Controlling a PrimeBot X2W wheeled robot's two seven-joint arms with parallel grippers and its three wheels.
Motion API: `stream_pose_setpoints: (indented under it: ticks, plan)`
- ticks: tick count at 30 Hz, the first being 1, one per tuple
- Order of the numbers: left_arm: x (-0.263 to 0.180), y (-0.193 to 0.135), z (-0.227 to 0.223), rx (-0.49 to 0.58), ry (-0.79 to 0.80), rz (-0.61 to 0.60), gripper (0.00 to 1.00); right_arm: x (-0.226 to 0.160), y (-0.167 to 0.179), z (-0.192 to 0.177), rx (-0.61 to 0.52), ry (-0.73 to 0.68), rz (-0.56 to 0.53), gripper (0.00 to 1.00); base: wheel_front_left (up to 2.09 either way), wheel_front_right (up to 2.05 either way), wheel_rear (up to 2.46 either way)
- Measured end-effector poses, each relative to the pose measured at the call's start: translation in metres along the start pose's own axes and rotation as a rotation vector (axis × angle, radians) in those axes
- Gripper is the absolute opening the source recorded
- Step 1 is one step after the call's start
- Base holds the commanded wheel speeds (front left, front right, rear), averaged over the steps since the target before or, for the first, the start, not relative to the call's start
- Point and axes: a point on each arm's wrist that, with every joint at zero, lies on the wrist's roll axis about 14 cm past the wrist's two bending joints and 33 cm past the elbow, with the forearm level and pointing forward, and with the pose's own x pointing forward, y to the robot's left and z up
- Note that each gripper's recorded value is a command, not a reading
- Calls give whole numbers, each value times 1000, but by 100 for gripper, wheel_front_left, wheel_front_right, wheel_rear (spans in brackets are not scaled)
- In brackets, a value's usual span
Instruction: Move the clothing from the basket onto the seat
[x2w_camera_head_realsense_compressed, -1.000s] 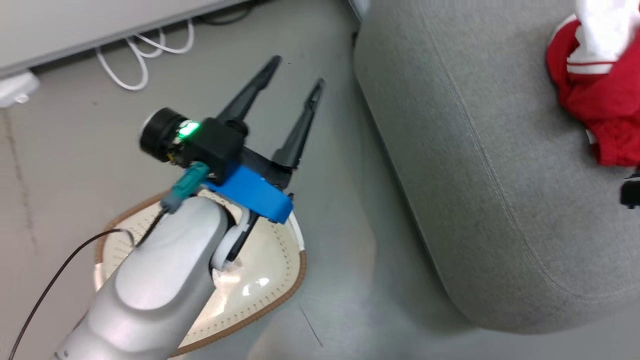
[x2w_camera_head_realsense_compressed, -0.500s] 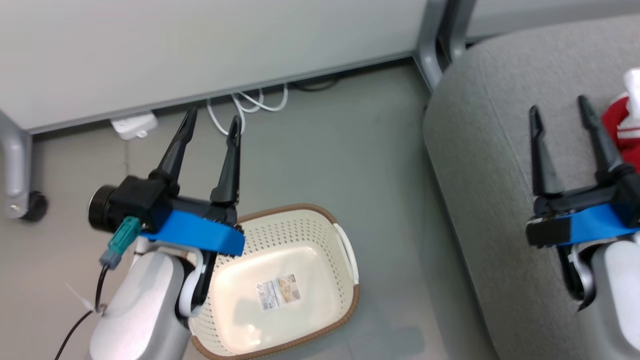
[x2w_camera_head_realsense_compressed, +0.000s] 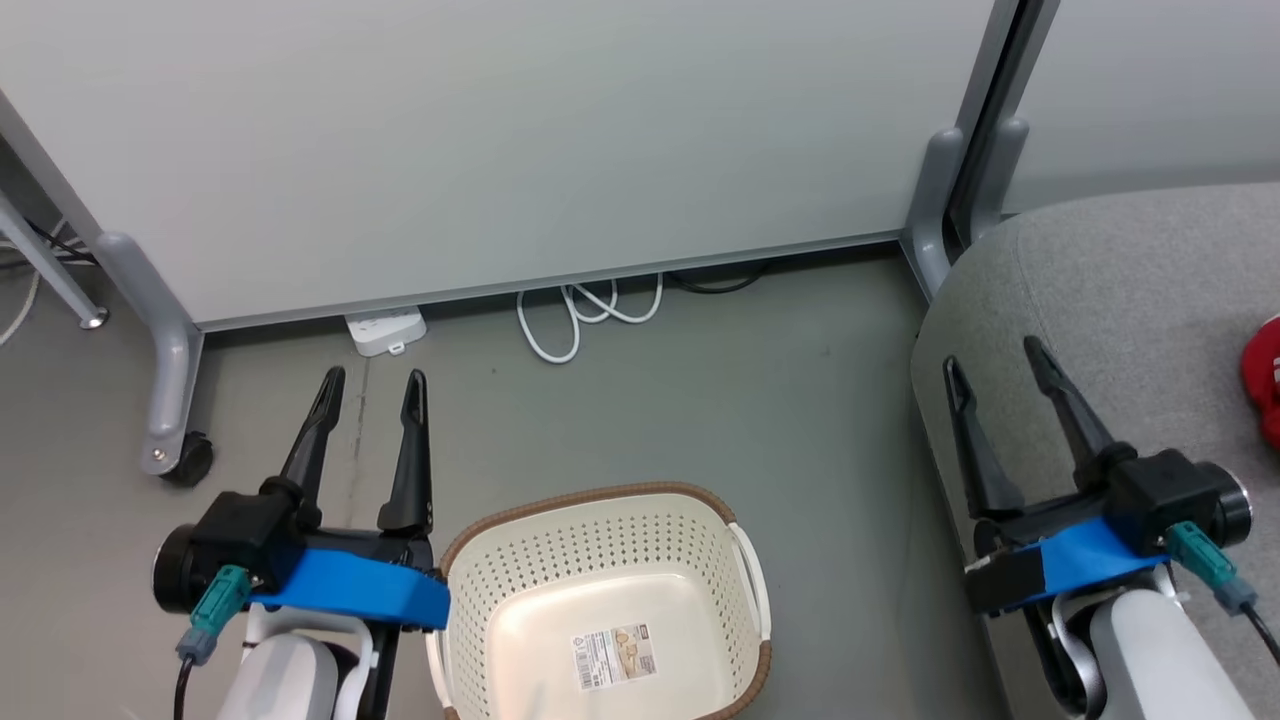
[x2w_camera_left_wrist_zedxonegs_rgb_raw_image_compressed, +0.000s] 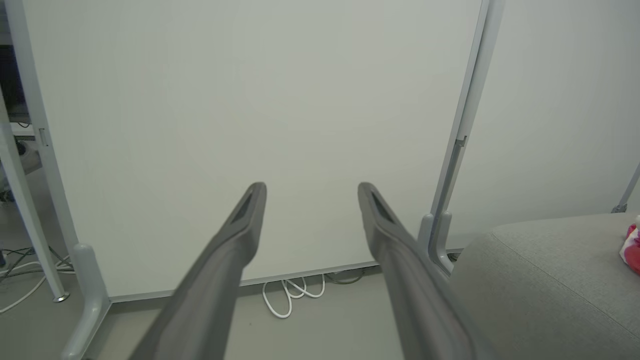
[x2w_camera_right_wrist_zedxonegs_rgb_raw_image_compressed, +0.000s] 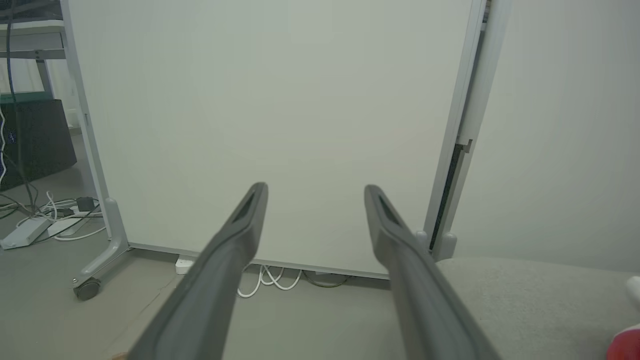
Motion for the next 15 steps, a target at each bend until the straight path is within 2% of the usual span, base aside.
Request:
stream_pose_setpoints:
  ticks: [8, 15]
  plan:
    - [-33, 17, 7, 19, -9, 63, 100, -21, 20, -4, 64, 17, 8, 100, 0, 0, 0]
    - [-48, 22, 3, 19, 7, 77, 100, -39, 24, -11, 108, 41, -18, 100, 0, 0, 0]
